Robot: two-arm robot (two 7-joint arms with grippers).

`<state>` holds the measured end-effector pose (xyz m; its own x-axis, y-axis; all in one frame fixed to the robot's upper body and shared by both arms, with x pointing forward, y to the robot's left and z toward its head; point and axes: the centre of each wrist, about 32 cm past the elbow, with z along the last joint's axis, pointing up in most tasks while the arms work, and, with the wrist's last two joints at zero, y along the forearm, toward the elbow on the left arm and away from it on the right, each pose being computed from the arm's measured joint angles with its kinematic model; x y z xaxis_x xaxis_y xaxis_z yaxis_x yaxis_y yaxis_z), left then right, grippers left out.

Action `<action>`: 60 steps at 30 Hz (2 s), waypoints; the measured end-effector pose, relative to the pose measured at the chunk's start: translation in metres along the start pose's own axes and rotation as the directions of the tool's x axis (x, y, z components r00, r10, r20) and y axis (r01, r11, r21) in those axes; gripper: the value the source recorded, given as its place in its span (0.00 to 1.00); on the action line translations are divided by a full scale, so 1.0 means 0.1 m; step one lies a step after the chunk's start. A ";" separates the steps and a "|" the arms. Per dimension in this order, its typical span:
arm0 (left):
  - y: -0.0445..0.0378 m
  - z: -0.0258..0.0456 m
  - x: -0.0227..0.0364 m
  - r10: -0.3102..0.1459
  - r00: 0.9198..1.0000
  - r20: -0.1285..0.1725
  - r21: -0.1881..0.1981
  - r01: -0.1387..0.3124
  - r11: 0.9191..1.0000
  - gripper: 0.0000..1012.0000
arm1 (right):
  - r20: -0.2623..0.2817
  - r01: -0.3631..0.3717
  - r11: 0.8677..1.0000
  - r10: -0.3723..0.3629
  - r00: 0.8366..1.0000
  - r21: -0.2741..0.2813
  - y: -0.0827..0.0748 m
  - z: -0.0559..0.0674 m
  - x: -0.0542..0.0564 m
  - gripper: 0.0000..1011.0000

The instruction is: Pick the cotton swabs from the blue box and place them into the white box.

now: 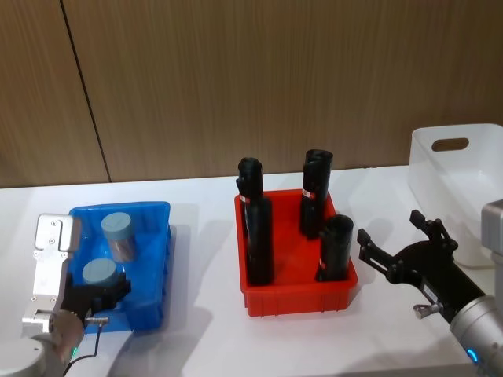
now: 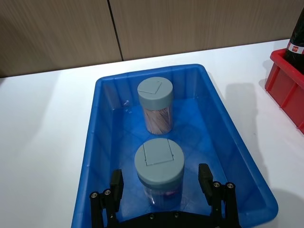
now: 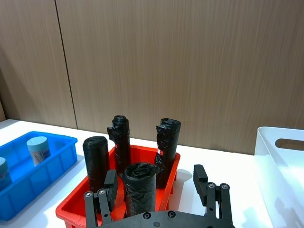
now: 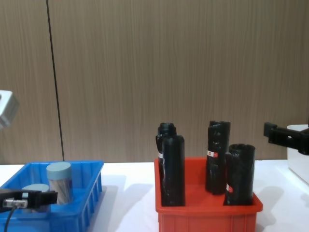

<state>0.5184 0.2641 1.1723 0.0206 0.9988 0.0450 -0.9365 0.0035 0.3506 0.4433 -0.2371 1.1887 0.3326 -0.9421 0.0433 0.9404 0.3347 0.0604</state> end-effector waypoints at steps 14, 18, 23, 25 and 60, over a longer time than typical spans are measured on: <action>-0.210 0.038 0.038 -0.017 1.000 0.001 0.016 0.017 1.000 0.99 | 0.000 0.000 1.000 0.000 1.000 0.000 0.00 0.00 0.00 0.99; -0.271 0.041 0.056 -0.022 1.000 -0.003 0.024 0.022 0.999 0.99 | 0.000 0.000 1.000 0.000 1.000 0.000 0.00 0.00 0.00 0.99; -0.319 0.037 0.070 -0.027 1.000 -0.009 0.031 0.027 0.999 0.93 | 0.000 0.000 1.000 0.000 1.000 0.000 0.00 0.00 0.00 0.99; -0.332 0.035 0.073 -0.030 1.000 -0.011 0.032 0.030 0.999 0.89 | 0.000 0.000 1.000 0.000 1.000 0.000 0.00 0.00 0.00 0.99; -0.070 0.328 0.055 -0.140 0.986 0.093 -0.165 0.154 0.974 0.65 | 0.000 0.000 1.000 0.000 1.000 0.000 0.00 0.00 0.00 0.99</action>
<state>0.5365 0.2679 1.2008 0.1842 0.9795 0.0819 -0.9669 0.1656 0.1944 0.4433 -0.2371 1.1887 0.3326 -0.9421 0.0433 0.9404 0.3348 0.0603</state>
